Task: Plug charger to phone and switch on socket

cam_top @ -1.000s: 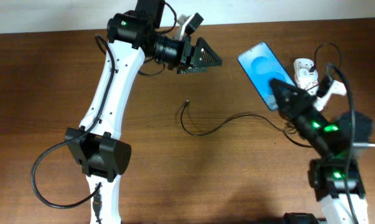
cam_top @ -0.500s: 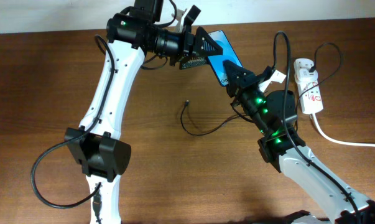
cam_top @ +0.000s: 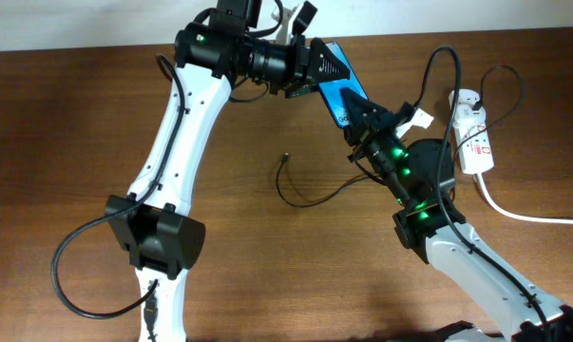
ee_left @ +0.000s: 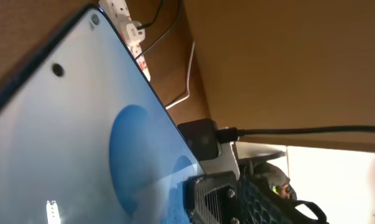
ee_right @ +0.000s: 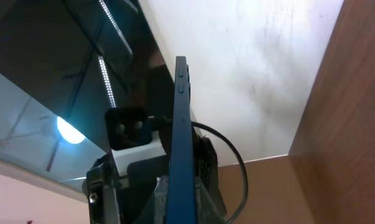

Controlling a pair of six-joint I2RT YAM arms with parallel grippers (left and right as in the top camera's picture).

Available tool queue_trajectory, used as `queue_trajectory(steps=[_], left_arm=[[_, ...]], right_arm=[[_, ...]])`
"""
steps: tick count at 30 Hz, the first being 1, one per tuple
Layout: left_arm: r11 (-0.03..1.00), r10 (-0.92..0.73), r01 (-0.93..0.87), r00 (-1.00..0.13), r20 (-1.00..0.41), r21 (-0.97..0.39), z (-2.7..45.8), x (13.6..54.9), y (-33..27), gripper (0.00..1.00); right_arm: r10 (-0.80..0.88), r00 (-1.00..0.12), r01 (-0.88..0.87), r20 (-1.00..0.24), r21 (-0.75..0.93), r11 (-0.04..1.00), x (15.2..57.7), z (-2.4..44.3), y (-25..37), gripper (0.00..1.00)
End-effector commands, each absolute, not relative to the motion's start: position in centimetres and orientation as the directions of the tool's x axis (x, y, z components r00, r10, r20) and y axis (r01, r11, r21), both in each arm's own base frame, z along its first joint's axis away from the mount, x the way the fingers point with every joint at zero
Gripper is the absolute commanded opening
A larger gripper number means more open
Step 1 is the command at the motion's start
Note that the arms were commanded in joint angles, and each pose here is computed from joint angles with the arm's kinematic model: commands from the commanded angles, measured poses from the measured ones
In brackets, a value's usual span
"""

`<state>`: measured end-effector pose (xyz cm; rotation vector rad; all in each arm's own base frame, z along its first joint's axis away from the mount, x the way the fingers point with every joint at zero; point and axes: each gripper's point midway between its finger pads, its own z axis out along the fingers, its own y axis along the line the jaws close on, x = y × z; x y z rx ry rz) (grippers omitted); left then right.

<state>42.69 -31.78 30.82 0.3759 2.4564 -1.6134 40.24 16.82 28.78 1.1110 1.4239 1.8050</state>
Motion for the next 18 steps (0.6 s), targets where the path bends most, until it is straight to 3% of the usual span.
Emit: queue_trajectory(steps=[1, 6, 14, 16, 18], left_arm=[[0.368, 0.081, 0.322, -0.946, -0.315, -0.872, 32.3, 43.3, -31.8, 0.54], [0.399, 0.043, 0.316, -0.944, -0.327, -0.861, 32.2, 44.2, -31.7, 0.37], [0.394, 0.008, 0.32, -0.938, -0.345, -0.861, 32.9, 45.1, -31.8, 0.31], [0.386, 0.012, 0.317, -0.941, -0.339, -0.866, 33.0, 45.0, -31.9, 0.24], [0.38, 0.016, 0.318, -0.941, -0.337, -0.869, 33.0, 44.9, -31.9, 0.1]], right_arm=[[0.802, -0.542, 0.064, 0.25, 0.964, -0.257, 39.4, 29.5, 19.1, 0.04], [0.793, -0.549, 0.127, 0.262, 0.965, -0.231, 38.8, 27.9, 20.3, 0.04], [0.767, -0.584, 0.174, 0.266, 0.964, -0.202, 37.7, 26.8, 22.6, 0.04], [0.768, -0.585, 0.177, 0.26, 0.965, -0.192, 37.6, 26.6, 22.6, 0.04], [0.771, -0.588, 0.169, 0.245, 0.969, -0.179, 37.6, 26.5, 22.6, 0.04]])
